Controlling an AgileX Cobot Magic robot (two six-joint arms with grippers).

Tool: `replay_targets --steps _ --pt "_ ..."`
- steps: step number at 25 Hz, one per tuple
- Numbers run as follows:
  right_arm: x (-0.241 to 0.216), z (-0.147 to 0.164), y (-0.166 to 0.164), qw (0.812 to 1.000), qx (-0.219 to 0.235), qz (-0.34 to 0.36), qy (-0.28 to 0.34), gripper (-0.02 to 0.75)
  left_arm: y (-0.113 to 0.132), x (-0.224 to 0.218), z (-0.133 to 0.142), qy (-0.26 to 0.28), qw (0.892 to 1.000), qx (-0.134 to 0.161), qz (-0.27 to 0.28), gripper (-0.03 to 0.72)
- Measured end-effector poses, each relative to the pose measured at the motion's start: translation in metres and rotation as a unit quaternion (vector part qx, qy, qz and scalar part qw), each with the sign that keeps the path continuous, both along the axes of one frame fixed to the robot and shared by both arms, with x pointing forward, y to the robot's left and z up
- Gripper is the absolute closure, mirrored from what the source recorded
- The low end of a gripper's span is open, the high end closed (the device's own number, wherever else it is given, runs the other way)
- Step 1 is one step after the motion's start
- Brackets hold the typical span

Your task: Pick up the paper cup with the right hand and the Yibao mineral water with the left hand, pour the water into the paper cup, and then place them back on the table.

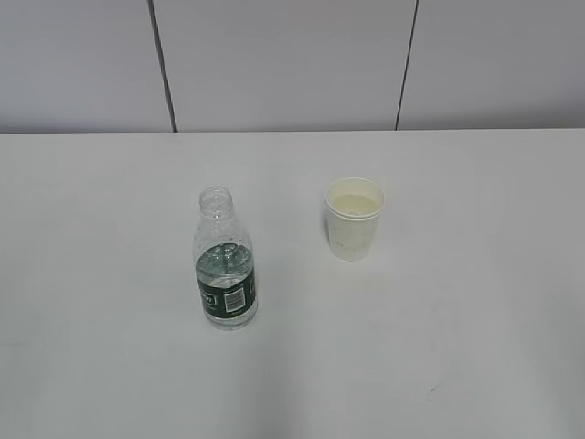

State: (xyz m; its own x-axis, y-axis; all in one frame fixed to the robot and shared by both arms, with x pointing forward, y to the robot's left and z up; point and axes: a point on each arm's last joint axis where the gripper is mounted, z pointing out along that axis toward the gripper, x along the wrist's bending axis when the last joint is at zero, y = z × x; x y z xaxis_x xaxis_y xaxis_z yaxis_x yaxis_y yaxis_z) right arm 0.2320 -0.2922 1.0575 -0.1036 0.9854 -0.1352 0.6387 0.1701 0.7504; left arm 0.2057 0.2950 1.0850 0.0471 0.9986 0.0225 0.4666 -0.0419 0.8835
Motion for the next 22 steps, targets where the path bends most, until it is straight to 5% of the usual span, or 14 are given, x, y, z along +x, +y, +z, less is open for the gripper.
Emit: replay_targets --steps 7,22 --pt "-0.013 -0.009 0.001 0.999 0.011 -0.011 -0.036 0.144 -0.005 0.009 -0.027 0.049 0.998 -0.023 -0.02 0.189" --pt "-0.005 -0.012 -0.001 0.997 0.013 -0.024 -0.074 0.146 -0.002 0.022 -0.028 -0.001 1.0 -0.019 -0.008 0.189"
